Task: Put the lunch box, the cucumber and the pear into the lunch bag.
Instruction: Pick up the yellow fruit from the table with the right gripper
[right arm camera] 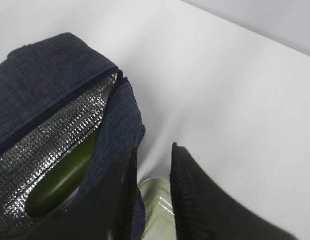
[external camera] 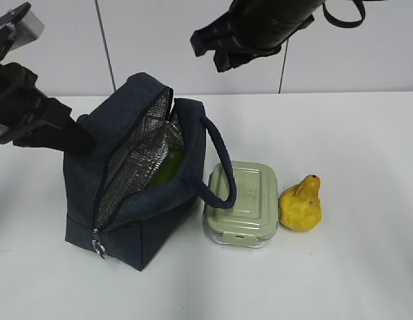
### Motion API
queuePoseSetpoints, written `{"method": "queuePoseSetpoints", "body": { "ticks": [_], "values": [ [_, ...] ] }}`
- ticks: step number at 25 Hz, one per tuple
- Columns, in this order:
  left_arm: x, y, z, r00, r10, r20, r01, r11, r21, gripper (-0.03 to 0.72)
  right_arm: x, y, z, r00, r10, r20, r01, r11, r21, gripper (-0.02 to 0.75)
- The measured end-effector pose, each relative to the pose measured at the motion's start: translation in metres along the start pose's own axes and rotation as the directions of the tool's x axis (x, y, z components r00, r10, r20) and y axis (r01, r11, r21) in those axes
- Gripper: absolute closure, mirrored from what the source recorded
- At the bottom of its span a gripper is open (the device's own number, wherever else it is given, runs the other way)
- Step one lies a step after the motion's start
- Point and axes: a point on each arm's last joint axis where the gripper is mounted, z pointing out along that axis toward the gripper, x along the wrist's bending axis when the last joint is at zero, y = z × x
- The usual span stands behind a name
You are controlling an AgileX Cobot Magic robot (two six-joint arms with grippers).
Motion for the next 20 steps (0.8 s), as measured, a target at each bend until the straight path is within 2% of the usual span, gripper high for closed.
{"method": "queuePoseSetpoints", "body": {
  "ticks": [4,8,11,13,16,20],
  "values": [
    [0.0,0.0,0.0,1.0,0.0,0.0,0.0,1.0,0.0,0.686,-0.004,-0.006,0.002,0.998,-0.033,0.044,0.031,0.999,0.045,0.551],
    [0.0,0.0,0.0,1.0,0.0,0.0,0.0,1.0,0.001,0.686,-0.017,-0.03,0.014,0.975,-0.125,0.182,0.105,0.987,0.12,0.514],
    [0.0,0.0,0.0,1.0,-0.001,0.0,0.001,1.0,0.0,0.686,-0.024,-0.054,0.013,0.956,-0.155,0.25,0.126,0.984,0.127,0.484],
    [0.0,0.0,0.0,1.0,-0.001,0.0,0.001,1.0,0.0,0.686,-0.024,-0.068,0.007,0.965,-0.115,0.237,0.101,0.992,0.073,0.479],
    [0.0,0.0,0.0,1.0,-0.001,0.0,0.001,1.0,0.001,0.686,-0.022,-0.089,-0.002,0.989,0.009,0.147,-0.005,1.0,-0.026,0.477],
    [0.001,-0.001,0.0,1.0,0.006,-0.006,-0.006,1.0,0.006,0.686,-0.032,-0.116,-0.008,0.991,0.091,0.097,-0.091,0.996,-0.005,0.5]
  ]
}}
